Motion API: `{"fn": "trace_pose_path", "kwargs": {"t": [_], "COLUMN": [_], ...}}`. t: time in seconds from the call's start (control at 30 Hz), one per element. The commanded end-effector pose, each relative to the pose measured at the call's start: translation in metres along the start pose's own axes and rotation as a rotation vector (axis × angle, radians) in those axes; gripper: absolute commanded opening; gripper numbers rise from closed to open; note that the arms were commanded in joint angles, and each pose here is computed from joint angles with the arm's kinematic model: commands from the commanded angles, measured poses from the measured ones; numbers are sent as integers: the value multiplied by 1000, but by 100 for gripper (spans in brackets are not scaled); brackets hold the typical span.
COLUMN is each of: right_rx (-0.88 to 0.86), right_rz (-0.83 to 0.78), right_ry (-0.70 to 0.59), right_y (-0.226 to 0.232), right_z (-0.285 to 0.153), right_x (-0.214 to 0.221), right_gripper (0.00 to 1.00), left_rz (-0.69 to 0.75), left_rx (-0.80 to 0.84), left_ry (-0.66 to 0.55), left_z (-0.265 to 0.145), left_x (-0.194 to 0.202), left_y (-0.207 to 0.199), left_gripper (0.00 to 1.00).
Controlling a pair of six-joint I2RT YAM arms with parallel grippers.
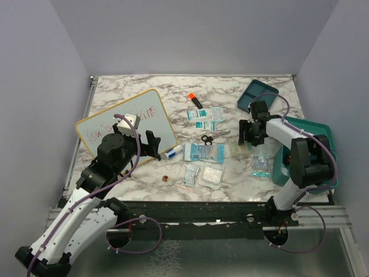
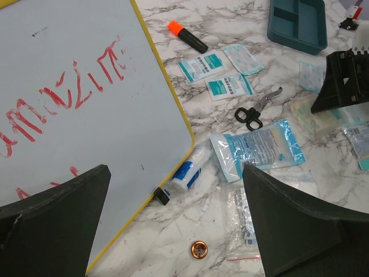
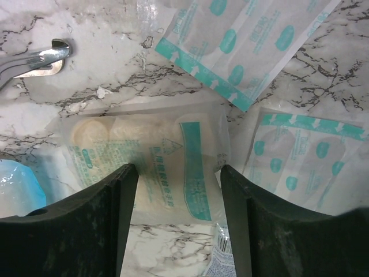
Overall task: Organize the medicine kit
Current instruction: Pick up the medical item at the center of the board.
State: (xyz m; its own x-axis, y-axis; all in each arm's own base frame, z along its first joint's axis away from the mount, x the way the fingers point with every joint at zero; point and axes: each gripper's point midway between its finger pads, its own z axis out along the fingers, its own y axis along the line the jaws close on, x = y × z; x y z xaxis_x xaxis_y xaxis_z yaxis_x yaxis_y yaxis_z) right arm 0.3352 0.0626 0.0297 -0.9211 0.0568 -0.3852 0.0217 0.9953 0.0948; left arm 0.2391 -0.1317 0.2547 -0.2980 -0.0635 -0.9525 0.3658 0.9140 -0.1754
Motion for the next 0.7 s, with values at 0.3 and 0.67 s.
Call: {"fn": "trace_pose_path", "kwargs": {"t": [0.3,0.67], "right_rx": [-68,-93], "right_rz": [-34,-45], "right_ry": [-45,-88], "right_y": [12,17], "right_z": [-8,-34], "right_x": [-6,-15], "right_gripper": [41,6], "left_rz": [10,9], "left_rx": [46,50], "left_ry": [-9,-17], "left_z": [0,-2], "left_x": [0,-1], "left_y": [-8,-9], "left_gripper": [99,99]}}
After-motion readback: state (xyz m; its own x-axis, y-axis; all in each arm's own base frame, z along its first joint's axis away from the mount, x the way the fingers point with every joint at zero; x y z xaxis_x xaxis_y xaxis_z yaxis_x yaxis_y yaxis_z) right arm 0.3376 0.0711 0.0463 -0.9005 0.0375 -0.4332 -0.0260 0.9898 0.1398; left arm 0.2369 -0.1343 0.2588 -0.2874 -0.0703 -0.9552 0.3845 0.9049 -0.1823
